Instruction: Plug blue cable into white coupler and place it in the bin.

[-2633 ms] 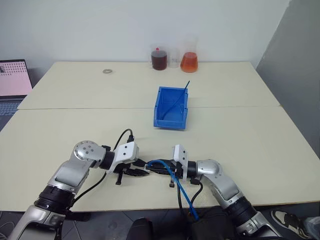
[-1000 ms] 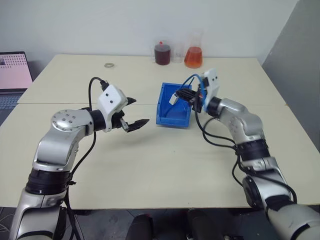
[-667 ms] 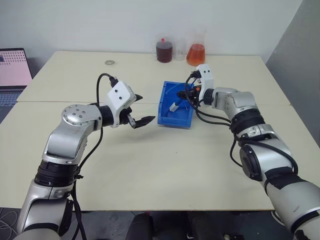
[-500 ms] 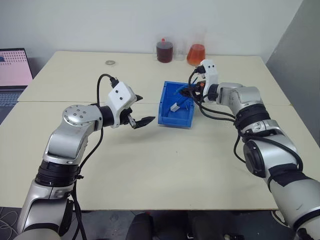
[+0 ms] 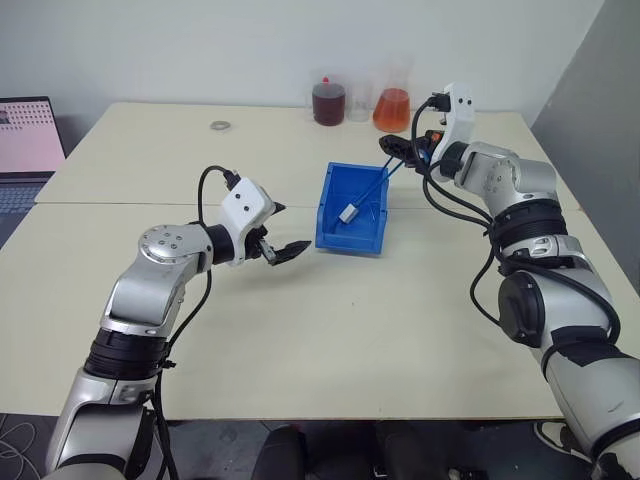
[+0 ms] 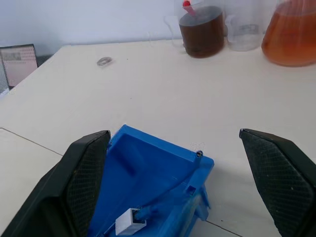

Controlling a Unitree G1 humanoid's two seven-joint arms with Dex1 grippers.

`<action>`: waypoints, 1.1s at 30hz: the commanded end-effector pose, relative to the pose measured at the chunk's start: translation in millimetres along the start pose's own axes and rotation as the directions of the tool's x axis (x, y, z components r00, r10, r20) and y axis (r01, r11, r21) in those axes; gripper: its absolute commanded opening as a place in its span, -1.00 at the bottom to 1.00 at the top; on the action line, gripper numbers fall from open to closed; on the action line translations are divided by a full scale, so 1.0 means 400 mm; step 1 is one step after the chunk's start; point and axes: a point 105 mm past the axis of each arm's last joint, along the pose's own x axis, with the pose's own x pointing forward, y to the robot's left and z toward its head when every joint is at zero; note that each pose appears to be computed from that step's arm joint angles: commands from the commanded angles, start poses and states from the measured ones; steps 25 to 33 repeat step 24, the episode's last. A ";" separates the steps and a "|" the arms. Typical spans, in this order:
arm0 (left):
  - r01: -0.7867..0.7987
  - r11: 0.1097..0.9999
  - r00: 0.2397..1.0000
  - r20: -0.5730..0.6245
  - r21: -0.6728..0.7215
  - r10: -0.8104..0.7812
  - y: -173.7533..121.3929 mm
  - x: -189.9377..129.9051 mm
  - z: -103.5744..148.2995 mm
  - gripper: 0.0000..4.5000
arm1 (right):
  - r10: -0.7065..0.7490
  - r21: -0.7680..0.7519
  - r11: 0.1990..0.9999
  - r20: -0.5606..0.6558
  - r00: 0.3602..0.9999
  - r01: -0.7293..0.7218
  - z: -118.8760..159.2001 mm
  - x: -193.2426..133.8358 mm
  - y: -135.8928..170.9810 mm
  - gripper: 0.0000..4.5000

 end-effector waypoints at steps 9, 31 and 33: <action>-0.140 0.990 0.990 0.007 -0.019 0.140 0.083 -0.066 -0.005 1.00 | 0.233 -0.375 0.897 -0.049 0.971 -0.234 0.005 -0.210 0.030 0.98; -0.111 0.994 0.994 0.015 -0.010 0.111 0.090 -0.115 0.002 1.00 | 0.207 -0.400 0.886 -0.116 0.972 -0.236 -0.076 -0.367 0.053 0.98; -0.111 0.994 0.994 0.015 -0.010 0.111 0.090 -0.115 0.002 1.00 | 0.207 -0.400 0.886 -0.116 0.972 -0.236 -0.076 -0.367 0.053 0.98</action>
